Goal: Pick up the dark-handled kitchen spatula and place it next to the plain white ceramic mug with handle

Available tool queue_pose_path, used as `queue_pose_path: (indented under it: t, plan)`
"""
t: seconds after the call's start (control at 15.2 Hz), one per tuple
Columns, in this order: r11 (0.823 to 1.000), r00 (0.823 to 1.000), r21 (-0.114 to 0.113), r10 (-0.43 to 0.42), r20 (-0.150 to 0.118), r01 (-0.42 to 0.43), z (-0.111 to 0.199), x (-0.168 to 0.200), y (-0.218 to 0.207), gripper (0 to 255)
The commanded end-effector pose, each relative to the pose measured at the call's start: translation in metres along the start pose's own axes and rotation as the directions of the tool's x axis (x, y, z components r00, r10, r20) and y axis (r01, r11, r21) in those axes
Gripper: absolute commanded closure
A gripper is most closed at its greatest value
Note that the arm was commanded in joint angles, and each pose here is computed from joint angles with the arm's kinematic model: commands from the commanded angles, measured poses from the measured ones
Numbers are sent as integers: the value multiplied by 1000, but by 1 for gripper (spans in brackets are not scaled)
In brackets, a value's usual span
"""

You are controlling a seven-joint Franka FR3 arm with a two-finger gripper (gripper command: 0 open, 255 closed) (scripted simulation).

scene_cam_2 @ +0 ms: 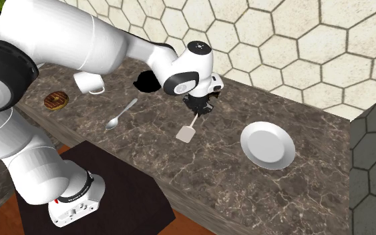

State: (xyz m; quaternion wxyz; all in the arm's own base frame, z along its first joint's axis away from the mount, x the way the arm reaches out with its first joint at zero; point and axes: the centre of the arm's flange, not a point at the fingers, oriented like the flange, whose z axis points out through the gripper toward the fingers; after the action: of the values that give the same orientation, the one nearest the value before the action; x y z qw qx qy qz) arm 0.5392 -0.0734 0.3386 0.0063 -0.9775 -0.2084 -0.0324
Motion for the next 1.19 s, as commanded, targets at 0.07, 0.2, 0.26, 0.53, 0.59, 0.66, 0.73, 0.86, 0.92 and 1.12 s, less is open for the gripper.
queue_pose_path:
  t: [0.07, 0.2, 0.26, 0.53, 0.59, 0.66, 0.73, 0.86, 0.92, 1.12]
  plan:
    - [1000, 1000, 0, 0, 0, 0, 0, 0, 0, 255]
    - [1000, 1000, 0, 0, 0, 0, -10, 1, 0, 255]
    - [1000, 1000, 0, 0, 0, 0, -16, 1, 0, 255]
    - [1000, 1000, 0, 0, 0, 0, -37, 2, 0, 255]
    - [1000, 1000, 0, 0, 0, 0, -42, 3, 0, 255]
    - [1000, 1000, 0, 0, 0, 0, -47, 3, 0, 255]
    - [1000, 1000, 0, 0, 0, 0, -53, 3, 0, 255]
    - [1000, 1000, 0, 0, 0, 0, -63, 4, 0, 255]
    - [1000, 1000, 0, 0, 0, 0, -68, 5, 0, 255]
    - [1000, 1000, 0, 0, 0, 0, -84, 6, 0, 255]
